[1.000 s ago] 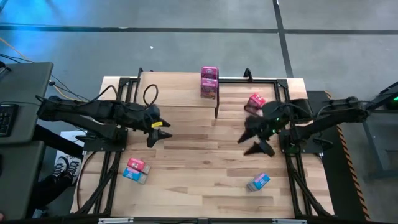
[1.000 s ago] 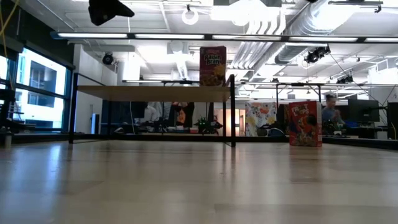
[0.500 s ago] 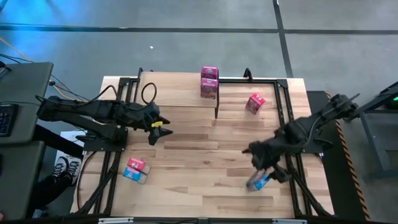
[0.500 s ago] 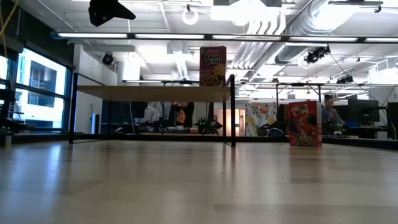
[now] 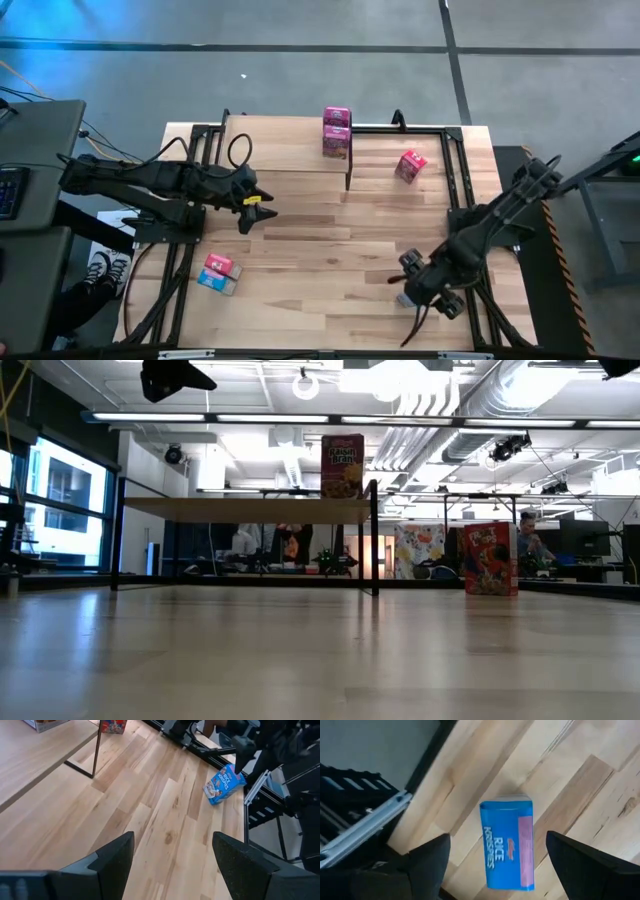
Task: Stack cereal on shelf
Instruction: Put the right blue cereal box on the shelf
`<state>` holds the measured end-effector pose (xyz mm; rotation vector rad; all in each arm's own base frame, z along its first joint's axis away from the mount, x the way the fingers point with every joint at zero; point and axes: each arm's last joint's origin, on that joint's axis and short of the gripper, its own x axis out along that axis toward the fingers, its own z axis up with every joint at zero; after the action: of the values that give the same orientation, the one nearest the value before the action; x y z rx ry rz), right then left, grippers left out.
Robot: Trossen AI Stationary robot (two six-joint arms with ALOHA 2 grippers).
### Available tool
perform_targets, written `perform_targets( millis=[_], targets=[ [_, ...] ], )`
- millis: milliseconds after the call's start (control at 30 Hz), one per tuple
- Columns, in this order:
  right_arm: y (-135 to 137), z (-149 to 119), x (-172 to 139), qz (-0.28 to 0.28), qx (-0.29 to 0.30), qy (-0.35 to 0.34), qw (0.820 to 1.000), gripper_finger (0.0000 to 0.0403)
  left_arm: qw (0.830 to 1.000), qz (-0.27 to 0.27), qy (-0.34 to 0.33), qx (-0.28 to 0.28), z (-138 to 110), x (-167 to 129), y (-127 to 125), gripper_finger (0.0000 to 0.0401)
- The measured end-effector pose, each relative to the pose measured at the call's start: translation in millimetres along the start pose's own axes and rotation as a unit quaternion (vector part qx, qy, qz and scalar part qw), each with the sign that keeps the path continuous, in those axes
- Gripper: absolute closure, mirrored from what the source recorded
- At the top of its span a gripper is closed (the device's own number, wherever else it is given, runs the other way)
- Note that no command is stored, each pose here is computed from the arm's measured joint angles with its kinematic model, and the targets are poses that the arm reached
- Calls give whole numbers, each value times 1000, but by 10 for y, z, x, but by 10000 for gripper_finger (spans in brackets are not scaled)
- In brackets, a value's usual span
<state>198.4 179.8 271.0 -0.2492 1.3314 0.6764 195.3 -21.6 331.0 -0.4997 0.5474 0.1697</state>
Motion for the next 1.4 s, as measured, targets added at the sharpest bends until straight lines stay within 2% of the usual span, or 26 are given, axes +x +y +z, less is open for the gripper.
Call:
perform_targets(
  millis=[133,633,1133,1200,1300,1400],
  targets=[
    [10,42,167,-41,-5,26,999,84,1000,0,0,9,0,0,0,141],
    [-50,128,612,-63,13,104,993,90,1000,0,0,18,0,0,0,141],
    [-39,164,547,-64,11,94,993,201,1000,1,1,26,-1,0,1,141],
    [-31,177,481,-63,4,85,994,212,1000,-5,-2,27,6,0,-5,141],
    [-53,200,307,-61,5,56,997,226,998,-41,-3,44,28,0,-42,141],
    [-141,215,61,-81,19,15,996,234,995,-69,-31,60,87,16,-95,141]
  ],
)
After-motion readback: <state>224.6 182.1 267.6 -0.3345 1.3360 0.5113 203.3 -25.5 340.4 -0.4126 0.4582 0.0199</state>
